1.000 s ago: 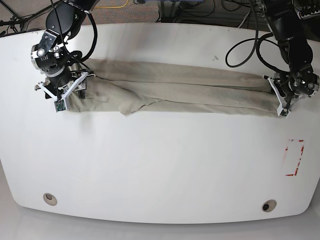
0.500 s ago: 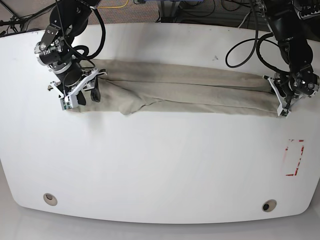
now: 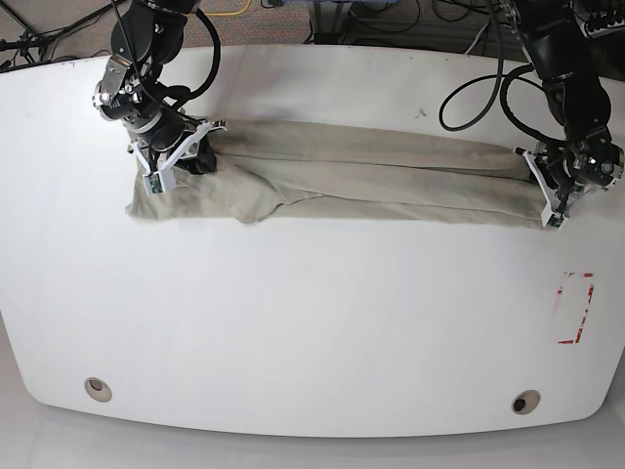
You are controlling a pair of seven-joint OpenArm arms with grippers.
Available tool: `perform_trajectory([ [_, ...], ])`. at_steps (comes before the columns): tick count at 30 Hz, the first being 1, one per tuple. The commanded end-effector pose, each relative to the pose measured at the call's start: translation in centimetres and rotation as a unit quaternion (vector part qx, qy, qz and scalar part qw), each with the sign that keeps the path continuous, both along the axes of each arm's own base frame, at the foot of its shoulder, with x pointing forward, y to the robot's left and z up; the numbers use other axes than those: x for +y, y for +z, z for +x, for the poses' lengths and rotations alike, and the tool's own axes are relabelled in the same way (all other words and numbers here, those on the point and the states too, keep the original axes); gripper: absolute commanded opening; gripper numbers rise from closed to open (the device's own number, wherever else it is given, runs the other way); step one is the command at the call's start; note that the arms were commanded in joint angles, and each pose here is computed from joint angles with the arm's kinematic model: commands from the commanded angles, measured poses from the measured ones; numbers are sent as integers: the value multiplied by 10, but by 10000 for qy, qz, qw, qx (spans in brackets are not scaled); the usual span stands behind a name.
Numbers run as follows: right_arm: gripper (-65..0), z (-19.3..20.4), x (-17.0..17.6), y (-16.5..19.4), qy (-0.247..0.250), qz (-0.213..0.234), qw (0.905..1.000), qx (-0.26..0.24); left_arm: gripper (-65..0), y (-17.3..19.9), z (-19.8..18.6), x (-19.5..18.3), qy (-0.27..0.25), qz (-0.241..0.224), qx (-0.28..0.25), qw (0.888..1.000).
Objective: Fold the T-shirt properly
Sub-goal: 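Drag the pinched shirt end with the right gripper to straighten the strip, then release the left gripper and regrasp the strip's end beside it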
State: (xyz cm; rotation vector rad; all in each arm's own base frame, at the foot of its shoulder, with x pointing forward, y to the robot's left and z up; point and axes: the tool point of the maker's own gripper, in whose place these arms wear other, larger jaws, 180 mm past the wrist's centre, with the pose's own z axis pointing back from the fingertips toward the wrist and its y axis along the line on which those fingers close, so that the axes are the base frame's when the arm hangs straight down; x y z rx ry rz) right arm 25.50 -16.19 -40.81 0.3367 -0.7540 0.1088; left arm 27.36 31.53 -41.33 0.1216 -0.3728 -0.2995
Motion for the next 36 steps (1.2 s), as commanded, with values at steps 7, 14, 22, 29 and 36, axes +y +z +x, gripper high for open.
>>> perform_trajectory([
  [7, -563, 4, -8, 0, -12, -214, 9998, -61, -465, 9, 1, 6, 6, 152, 11, 9999],
  [14, -563, 4, -9, 0, -11, -221, 9997, -61, -433, 44, 9, 10, 276, -140, -499, 9983],
  [22, -563, 5, -4, 0, 64, -207, 9997, -62, -160, 82, 20, 32, 935, -767, -1252, 9847],
  [29, -564, 3, 0, -1, 134, -201, 9997, -40, -153, 92, 18, 52, 1213, -1087, -1497, 9752],
  [36, -566, 2, 1, -1, 130, -184, 9997, -35, -153, 75, 21, 63, 1445, -1555, -1310, 9684],
])
